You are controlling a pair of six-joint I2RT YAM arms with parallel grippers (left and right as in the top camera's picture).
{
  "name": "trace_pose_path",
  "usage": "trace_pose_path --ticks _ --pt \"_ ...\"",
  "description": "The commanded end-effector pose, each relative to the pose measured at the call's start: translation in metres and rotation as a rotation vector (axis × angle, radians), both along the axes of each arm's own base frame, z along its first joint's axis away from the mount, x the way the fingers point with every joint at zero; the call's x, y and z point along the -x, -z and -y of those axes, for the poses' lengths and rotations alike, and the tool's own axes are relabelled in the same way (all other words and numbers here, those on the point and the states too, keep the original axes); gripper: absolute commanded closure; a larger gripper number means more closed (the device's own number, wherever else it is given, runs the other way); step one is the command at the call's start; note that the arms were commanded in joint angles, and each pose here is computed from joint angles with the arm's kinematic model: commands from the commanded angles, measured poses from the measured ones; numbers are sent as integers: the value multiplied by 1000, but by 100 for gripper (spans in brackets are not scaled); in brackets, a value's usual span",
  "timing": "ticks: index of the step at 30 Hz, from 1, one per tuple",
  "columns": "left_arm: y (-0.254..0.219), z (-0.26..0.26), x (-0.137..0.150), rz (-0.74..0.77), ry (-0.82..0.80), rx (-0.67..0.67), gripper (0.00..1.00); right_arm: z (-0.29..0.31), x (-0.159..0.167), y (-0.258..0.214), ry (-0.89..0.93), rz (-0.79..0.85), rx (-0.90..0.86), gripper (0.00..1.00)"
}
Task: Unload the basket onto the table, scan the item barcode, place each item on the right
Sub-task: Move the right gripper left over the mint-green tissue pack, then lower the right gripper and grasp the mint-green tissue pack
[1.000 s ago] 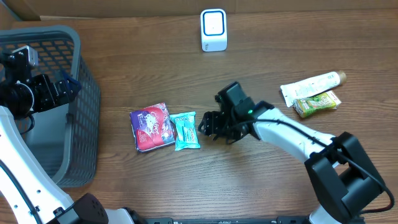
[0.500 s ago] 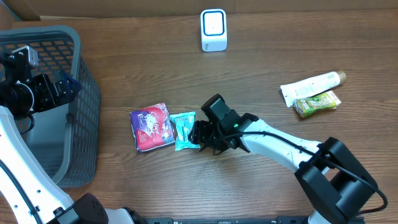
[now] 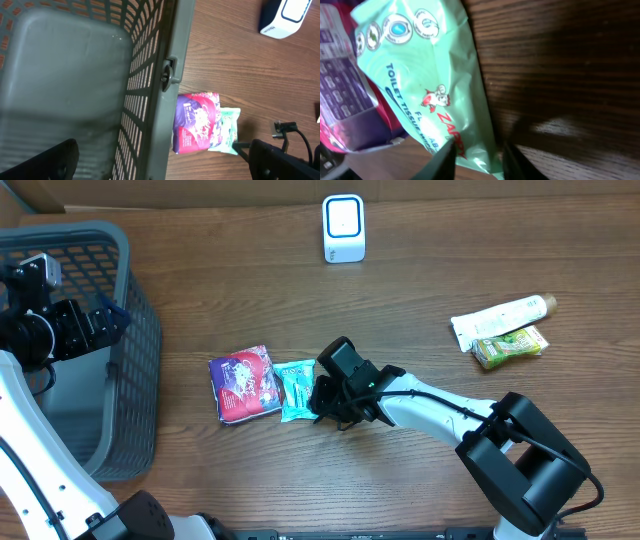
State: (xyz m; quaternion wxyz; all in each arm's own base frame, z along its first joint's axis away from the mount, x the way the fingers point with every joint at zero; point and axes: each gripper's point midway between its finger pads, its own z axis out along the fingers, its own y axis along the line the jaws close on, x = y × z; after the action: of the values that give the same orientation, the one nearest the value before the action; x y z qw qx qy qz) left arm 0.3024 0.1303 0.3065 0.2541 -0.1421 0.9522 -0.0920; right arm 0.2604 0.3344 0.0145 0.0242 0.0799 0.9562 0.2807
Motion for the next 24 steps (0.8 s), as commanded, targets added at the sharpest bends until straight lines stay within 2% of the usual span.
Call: trace_pose_path --ticks 1,5,7,8,9,19,23,24 --pt "1 -1 -1 -4 4 -2 0 0 3 4 -2 -3 9 72" --pt "1 -1 -1 -4 4 -2 0 0 3 4 -2 -4 8 75" --pt "1 -1 -1 -4 4 -2 0 -2 4 3 -8 -8 0 84" --pt "1 -1 -1 -4 4 -2 1 -2 5 3 -20 -4 -3 94" --pt "1 -1 -1 -4 4 -2 1 -4 6 2 -38 1 -11 96" --pt "1 -1 -1 -4 4 -2 1 -11 0 -26 -188 101 -46 96" --pt "1 -1 -1 -4 4 -2 0 -11 -1 -27 -193 114 -45 96" --pt "1 -1 -1 -4 4 -2 0 -11 -1 -27 -192 117 -43 92"
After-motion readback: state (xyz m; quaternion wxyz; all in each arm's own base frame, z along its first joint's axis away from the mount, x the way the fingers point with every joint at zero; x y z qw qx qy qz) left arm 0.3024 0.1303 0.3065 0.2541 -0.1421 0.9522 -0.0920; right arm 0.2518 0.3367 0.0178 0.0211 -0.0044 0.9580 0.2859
